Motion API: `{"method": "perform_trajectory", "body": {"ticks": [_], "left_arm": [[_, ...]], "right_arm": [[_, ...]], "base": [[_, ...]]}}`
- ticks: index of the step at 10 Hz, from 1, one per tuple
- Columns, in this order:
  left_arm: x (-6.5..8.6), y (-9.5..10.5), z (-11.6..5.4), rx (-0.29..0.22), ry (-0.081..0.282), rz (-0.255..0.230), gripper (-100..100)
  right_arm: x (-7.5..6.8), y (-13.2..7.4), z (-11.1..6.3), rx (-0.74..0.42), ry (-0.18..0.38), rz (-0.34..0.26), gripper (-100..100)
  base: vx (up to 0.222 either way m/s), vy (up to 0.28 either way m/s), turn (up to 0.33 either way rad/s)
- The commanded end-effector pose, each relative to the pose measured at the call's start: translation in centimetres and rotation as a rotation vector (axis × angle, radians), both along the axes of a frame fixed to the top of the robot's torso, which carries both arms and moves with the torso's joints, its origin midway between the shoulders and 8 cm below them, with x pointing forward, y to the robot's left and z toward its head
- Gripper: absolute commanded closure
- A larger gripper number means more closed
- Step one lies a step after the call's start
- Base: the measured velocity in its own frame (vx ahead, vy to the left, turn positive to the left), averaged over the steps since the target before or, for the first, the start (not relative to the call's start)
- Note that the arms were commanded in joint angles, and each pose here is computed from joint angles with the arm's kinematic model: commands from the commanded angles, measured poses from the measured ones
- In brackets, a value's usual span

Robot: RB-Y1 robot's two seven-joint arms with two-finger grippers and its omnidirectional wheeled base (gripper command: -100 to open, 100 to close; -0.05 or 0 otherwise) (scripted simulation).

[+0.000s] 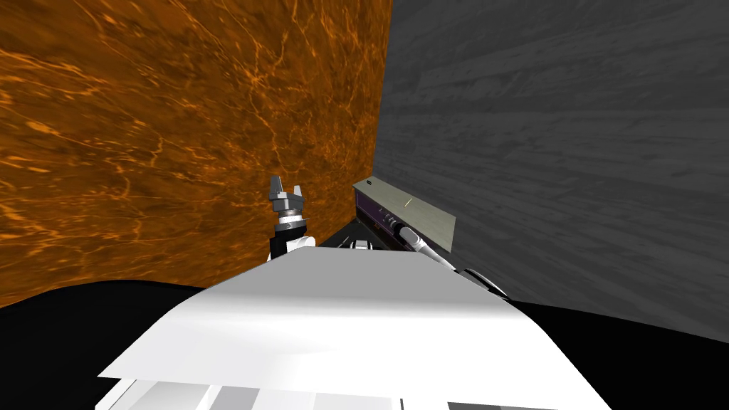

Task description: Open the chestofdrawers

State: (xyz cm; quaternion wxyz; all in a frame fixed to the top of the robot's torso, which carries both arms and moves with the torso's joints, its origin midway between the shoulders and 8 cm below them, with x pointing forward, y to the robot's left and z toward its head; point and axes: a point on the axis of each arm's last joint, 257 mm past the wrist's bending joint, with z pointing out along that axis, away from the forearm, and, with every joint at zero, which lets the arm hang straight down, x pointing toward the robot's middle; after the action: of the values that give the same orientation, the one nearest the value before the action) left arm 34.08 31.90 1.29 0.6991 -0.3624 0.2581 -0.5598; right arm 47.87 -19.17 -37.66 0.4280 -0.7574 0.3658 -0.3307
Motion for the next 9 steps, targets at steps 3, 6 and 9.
{"method": "perform_trajectory", "body": {"ticks": [3, 6, 9], "left_arm": [[0.0, 0.0, 0.0, 0.000, 0.000, 0.000, 0], [0.0, 0.0, 0.0, 0.000, 0.000, 0.000, 0], [0.0, 0.0, 0.0, 0.000, 0.000, 0.000, 0]], "right_arm": [[0.0, 0.0, 0.3, 0.000, 0.000, 0.011, 100], [0.0, 0.0, 0.4, 0.000, -0.001, 0.015, 100], [1.2, -2.1, 2.0, -0.057, -0.030, 0.030, -100]], "base": [[-0.107, 0.112, -0.034], [-0.120, 0.128, -0.034], [0.105, -0.083, -0.024]]}}
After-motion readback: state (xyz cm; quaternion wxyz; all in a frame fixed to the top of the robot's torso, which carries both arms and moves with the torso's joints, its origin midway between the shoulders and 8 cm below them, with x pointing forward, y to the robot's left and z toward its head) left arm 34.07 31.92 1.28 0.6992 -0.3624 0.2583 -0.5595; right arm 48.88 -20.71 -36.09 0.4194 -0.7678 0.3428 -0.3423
